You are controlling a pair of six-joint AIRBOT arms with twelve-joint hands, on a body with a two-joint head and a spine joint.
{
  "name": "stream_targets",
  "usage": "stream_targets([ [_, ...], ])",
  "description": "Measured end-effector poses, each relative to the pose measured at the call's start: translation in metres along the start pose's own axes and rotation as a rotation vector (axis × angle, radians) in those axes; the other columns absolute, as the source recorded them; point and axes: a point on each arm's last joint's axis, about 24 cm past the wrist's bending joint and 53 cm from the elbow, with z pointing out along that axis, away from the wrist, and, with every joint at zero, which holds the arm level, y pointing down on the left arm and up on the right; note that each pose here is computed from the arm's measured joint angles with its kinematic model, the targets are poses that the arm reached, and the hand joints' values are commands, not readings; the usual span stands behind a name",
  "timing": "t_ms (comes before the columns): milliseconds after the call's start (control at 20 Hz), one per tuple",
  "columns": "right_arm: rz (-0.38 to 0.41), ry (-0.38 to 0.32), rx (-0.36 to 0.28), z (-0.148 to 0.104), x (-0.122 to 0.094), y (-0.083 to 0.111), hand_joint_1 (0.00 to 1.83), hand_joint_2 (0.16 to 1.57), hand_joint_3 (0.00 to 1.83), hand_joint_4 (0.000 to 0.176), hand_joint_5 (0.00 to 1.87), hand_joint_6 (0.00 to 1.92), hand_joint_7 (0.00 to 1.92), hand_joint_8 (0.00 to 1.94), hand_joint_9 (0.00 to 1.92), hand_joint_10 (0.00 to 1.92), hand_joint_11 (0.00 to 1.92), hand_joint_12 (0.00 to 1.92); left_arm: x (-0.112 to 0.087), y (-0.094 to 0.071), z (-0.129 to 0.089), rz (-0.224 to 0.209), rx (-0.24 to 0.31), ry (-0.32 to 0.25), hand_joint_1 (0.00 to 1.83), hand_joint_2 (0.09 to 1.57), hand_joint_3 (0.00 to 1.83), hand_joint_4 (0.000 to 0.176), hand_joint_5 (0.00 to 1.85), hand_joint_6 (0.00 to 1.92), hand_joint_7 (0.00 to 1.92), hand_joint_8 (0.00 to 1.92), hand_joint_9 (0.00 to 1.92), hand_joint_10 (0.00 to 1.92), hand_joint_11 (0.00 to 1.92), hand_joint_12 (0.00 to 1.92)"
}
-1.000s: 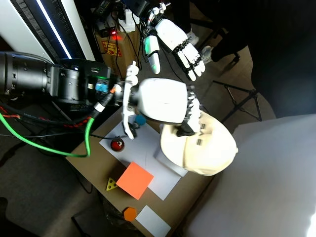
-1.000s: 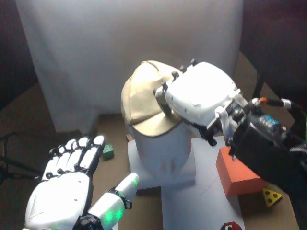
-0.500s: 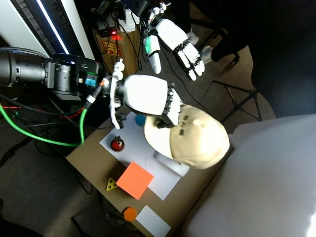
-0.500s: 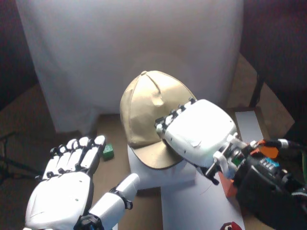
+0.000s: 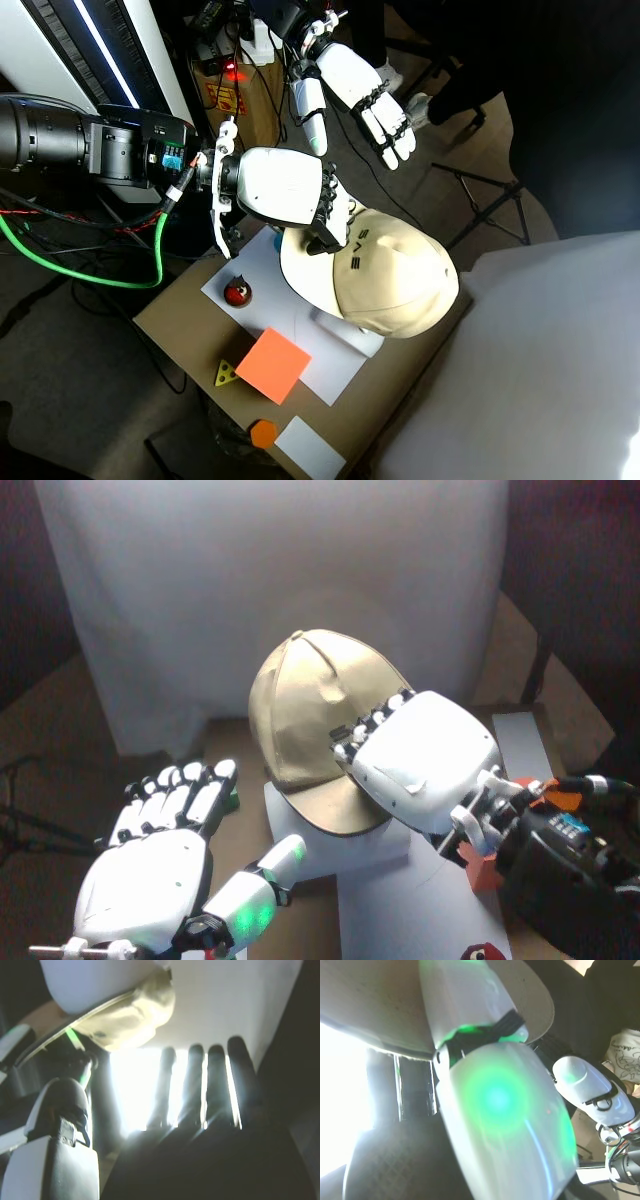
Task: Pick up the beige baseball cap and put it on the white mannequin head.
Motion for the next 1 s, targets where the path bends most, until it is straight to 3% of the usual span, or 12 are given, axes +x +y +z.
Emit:
stream_targets([
  [300,-0.023,0.025,0.003,-0.006,0.017,-0.004,1.49,1.12,0.0,0.0,0.83,0.94,0.89,1.03,0.96,1.11,0.86,1.61,0.009,-0.001,0.002,-0.007,-0.002,0.027,0.0,1.13,0.0,0.085,0.12,0.0,0.07,0.0,0.02,0.0,0.0,0.26],
  [400,-0.019,0.031,0.007,-0.006,0.019,-0.005,1.48,1.17,0.0,0.0,0.72,1.07,0.81,1.17,0.86,1.23,0.79,1.69,0.012,0.002,0.004,-0.004,-0.009,0.033,0.0,1.13,0.0,0.085,0.12,0.0,0.07,0.0,0.02,0.0,0.0,0.25],
  [550,-0.015,0.074,0.013,-0.009,0.03,-0.009,1.47,1.17,0.0,0.0,0.68,1.16,0.76,1.23,0.88,1.21,0.84,1.63,0.014,0.002,0.004,-0.004,-0.009,0.042,0.0,1.13,0.0,0.084,0.12,0.0,0.07,0.0,0.02,0.0,0.0,0.25],
  [600,-0.009,0.1,0.02,-0.01,0.034,-0.013,1.35,1.19,0.0,0.0,0.68,0.43,0.79,1.27,0.71,0.91,0.63,1.34,0.014,0.001,0.004,-0.007,-0.01,0.042,0.0,1.13,0.0,0.085,0.12,0.0,0.07,0.0,0.02,0.0,0.0,0.25],
  [650,0.001,0.12,0.031,-0.011,0.038,-0.017,1.21,1.14,0.0,0.0,0.72,0.23,0.7,0.71,0.71,0.66,0.61,1.29,0.014,0.001,0.005,-0.009,-0.011,0.04,0.0,1.13,0.0,0.085,0.12,0.0,0.07,0.0,0.02,0.0,0.0,0.25],
  [700,0.012,0.147,0.039,-0.013,0.044,-0.021,1.15,1.13,0.0,0.0,0.74,0.12,0.72,0.38,0.71,0.52,0.58,1.29,0.013,0.0,0.005,-0.011,-0.01,0.037,0.0,1.13,0.0,0.085,0.12,0.0,0.07,0.0,0.02,0.0,0.0,0.25],
  [750,0.019,0.18,0.041,-0.019,0.052,-0.022,1.11,1.12,0.0,0.0,0.75,0.06,0.75,0.19,0.72,0.4,0.56,1.28,0.013,-0.001,0.006,-0.012,-0.01,0.036,0.0,1.13,0.0,0.085,0.12,0.0,0.07,0.0,0.02,0.0,0.0,0.25],
  [900,0.054,0.268,0.046,-0.035,0.07,-0.022,0.97,1.09,0.0,0.0,0.67,0.0,0.72,0.0,0.7,0.1,0.38,1.24,0.016,0.0,0.004,-0.017,-0.015,0.04,0.0,1.13,0.0,0.084,0.12,0.0,0.07,0.0,0.02,0.0,0.0,0.25],
  [1000,0.059,0.301,0.027,-0.043,0.077,-0.013,0.91,1.07,0.0,0.0,0.6,0.0,0.64,0.0,0.63,0.05,0.28,1.19,0.018,0.0,0.003,-0.017,-0.019,0.046,0.0,1.13,0.0,0.085,0.12,0.0,0.07,0.0,0.02,0.0,0.0,0.25],
])
